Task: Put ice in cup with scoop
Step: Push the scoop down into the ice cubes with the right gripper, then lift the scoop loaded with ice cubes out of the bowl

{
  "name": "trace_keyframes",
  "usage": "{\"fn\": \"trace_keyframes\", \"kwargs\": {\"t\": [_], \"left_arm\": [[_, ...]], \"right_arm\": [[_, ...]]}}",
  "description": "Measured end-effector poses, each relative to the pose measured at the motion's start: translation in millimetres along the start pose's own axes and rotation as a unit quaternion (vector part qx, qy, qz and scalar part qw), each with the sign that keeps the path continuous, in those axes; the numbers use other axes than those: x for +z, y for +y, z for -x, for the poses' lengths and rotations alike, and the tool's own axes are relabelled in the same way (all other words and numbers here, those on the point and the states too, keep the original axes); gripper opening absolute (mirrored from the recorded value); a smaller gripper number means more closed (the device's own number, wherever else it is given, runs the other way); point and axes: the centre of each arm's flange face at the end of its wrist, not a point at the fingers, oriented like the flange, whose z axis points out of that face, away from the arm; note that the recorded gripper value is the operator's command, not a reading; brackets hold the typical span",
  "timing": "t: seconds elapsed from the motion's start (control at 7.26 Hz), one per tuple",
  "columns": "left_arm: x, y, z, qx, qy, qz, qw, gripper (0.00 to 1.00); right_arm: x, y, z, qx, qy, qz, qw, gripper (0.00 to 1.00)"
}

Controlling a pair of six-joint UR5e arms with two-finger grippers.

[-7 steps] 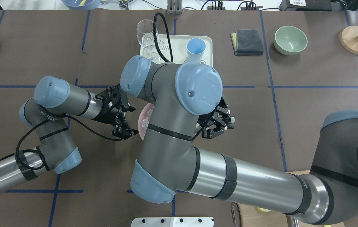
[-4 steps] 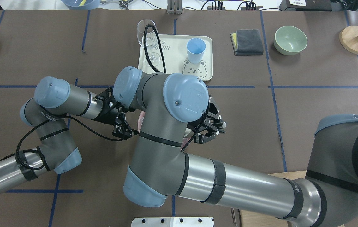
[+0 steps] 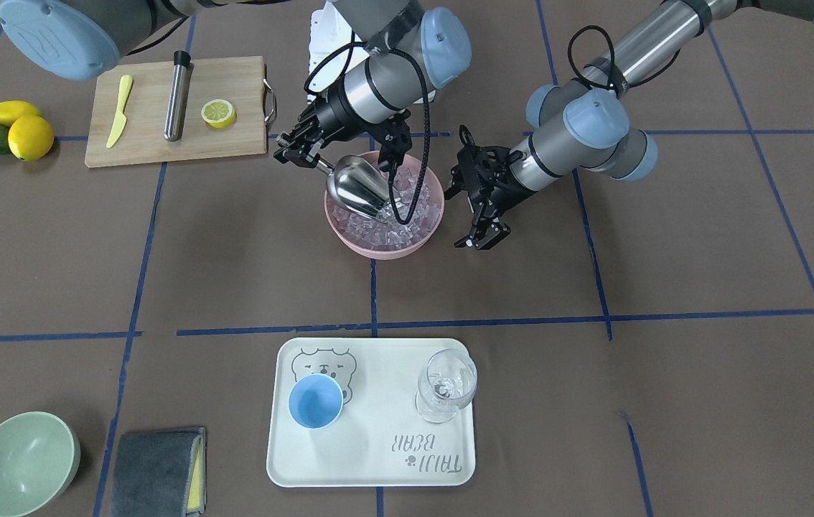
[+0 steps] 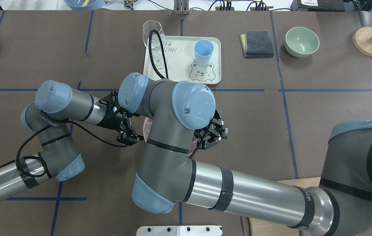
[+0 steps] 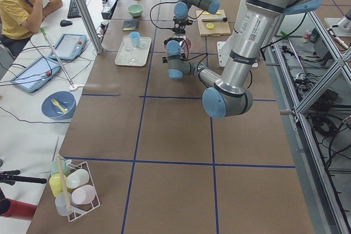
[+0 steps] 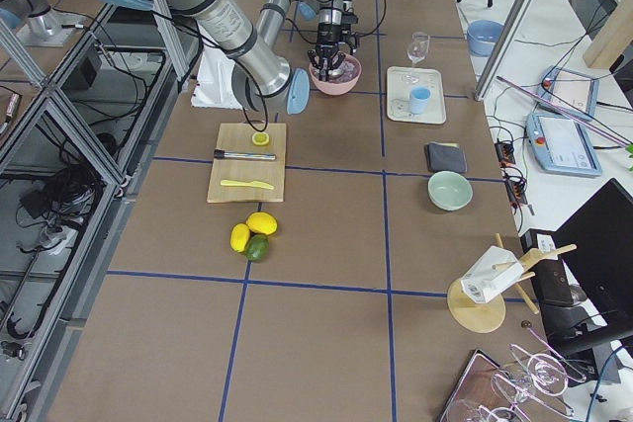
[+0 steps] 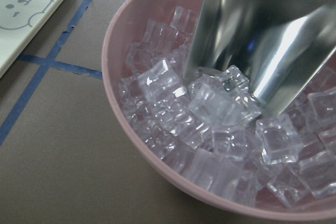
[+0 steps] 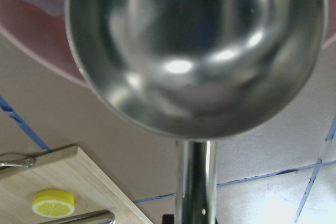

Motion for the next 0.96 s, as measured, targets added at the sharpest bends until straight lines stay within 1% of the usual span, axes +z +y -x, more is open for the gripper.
{"fn": "trace_keyframes", "kwargs": {"t": [0.14,0.28,0.55,0.96], "left_arm": [[0,0,0,0.000,0.000,0.000,1.0000,1.00],[0,-1,0,0.001,0.000,-0.001,1.0000,1.00],[-1,-4,-1,0.002,0.000,-0.004,1.0000,1.00],[-1,-11,-3,0.004,0.002,-0.008,1.0000,1.00]], "right_arm": [[8,0,-3,-0.001,-0.001,-0.016,0.9999,0.00],[18,4,-8,-0.001,-0.008,-0.039,0.9992,0.00],[28,13,-18,0.002,-0.028,-0.075,0.9968,0.00],[54,20,-21,-0.002,-0.053,-0.135,0.9895,0.00]]}}
